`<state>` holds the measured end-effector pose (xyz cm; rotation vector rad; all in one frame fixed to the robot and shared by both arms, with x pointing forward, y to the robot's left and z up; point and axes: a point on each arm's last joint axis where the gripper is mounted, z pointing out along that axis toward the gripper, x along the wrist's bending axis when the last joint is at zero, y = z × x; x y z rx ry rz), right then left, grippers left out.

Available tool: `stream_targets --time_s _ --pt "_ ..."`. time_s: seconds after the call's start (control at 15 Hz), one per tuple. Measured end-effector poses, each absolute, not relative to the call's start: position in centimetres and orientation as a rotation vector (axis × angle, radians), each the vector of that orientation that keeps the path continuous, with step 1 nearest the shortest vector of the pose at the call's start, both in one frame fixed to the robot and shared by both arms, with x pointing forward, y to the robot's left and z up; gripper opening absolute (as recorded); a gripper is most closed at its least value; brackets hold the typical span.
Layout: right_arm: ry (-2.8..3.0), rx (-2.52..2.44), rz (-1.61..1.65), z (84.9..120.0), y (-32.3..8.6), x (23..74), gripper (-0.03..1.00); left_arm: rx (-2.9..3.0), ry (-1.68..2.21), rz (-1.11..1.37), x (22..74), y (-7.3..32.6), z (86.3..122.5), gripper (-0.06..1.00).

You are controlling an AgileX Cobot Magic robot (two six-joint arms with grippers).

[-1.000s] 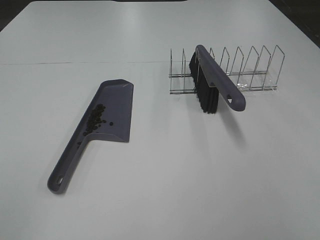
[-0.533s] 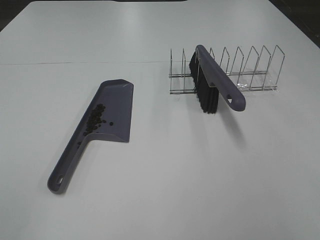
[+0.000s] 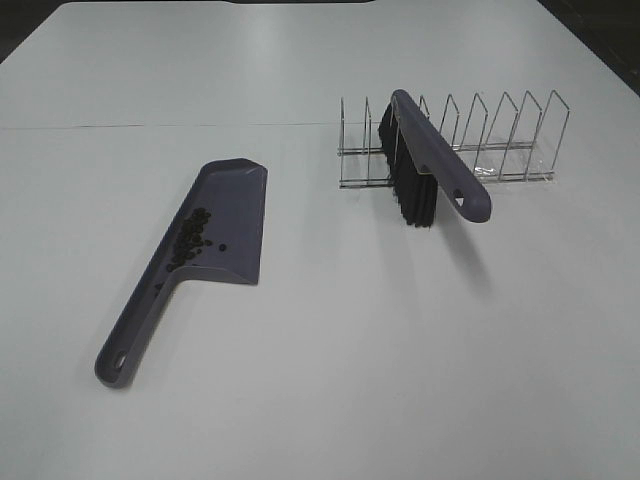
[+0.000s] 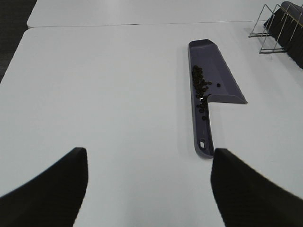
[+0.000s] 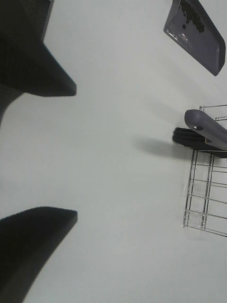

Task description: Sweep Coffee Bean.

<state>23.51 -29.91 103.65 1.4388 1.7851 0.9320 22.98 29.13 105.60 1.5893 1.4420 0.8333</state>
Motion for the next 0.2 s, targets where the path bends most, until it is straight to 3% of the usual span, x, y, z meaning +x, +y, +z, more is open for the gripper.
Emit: stream_targets --time_s 0.2 --pt "1.785 1.439 0.932 103.65 -29.91 23.51 0.61 1.589 1.442 0.833 22.98 29.13 105.60 0.65"
